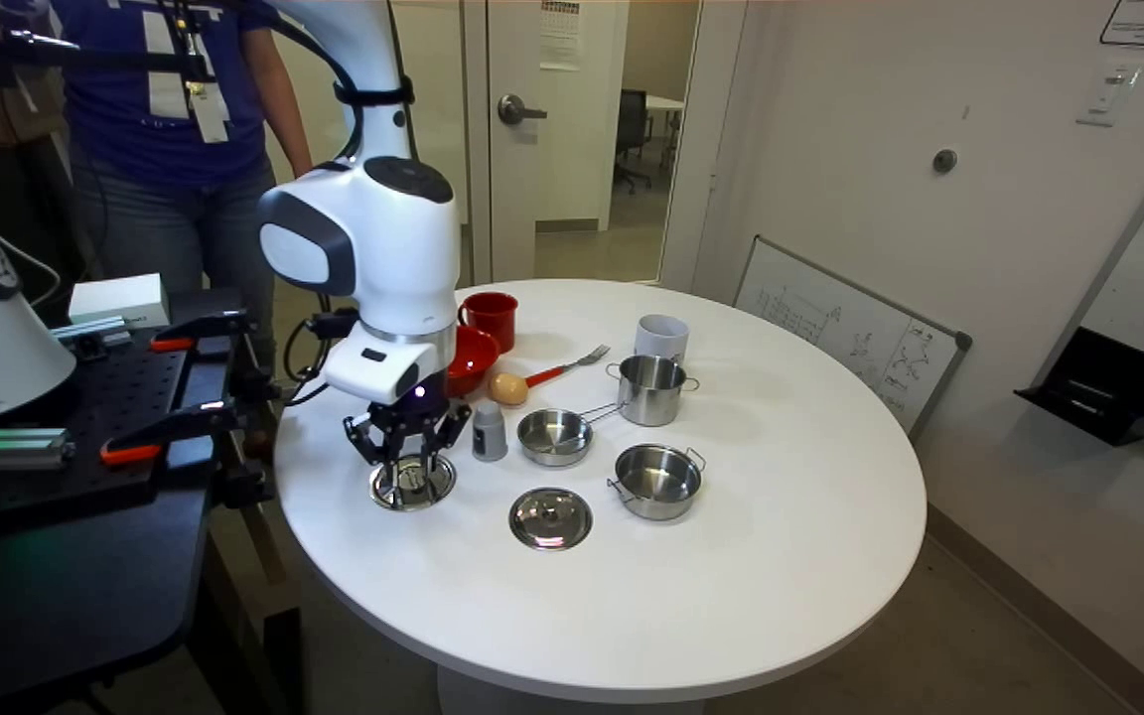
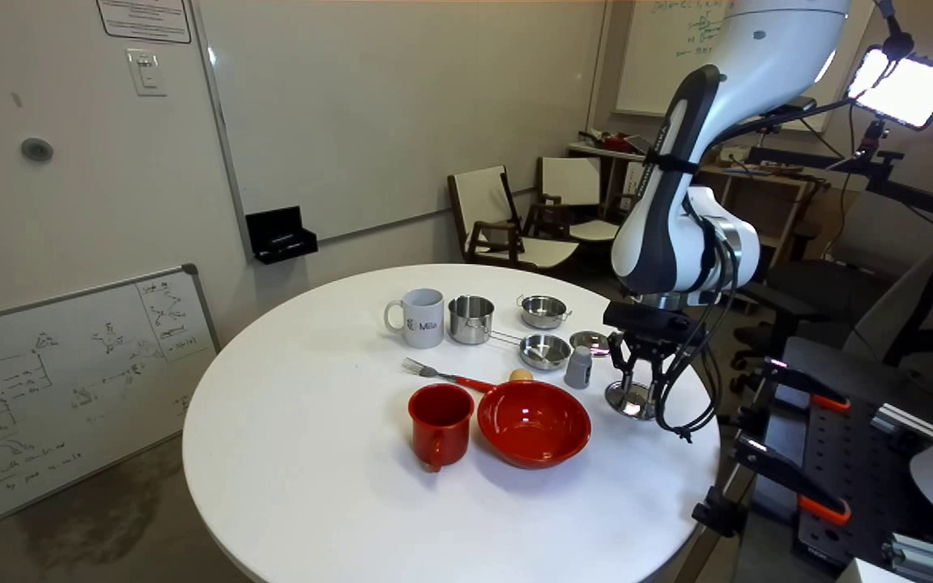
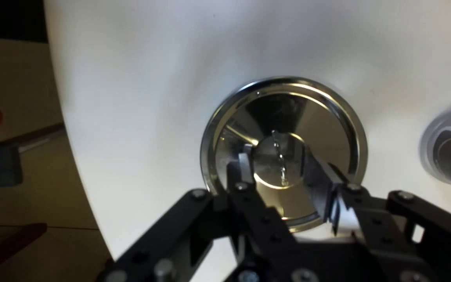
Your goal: Pick up the lid on the left and place it on the silver pan
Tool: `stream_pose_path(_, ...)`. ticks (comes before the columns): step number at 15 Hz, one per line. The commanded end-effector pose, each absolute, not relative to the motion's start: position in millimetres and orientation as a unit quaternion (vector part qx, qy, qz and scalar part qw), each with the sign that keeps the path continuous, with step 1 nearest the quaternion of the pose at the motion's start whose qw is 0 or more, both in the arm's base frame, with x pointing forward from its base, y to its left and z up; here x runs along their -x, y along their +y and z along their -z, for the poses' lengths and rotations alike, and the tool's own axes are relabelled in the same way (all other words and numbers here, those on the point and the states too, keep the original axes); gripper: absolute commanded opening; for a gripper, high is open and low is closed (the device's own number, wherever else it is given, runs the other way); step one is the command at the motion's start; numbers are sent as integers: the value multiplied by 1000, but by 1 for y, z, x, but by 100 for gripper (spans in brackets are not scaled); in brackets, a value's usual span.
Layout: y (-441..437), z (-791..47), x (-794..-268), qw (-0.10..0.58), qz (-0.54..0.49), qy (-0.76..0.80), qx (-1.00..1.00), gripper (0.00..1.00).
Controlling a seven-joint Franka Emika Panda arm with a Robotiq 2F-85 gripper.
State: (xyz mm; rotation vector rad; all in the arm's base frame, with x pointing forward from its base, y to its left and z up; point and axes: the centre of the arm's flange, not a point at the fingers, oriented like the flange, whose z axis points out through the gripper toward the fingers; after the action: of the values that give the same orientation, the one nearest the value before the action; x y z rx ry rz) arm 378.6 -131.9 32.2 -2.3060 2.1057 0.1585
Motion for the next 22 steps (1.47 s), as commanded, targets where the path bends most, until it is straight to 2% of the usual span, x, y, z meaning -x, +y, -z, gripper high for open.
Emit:
stream_pose_path(1, -133, -26, -378, 15, -43, 676, 735, 10)
stream_pose_path(2, -133, -26, -378, 15, -44, 677, 734, 1)
stream_pose_path(3, -134, -26, -378, 16, -44, 678, 733, 0)
stream_pose_path(10, -136, -31, -376, 17, -40, 686, 727, 0)
stream_pose_path(22, -162, -110, -392, -33, 31, 651, 758, 0)
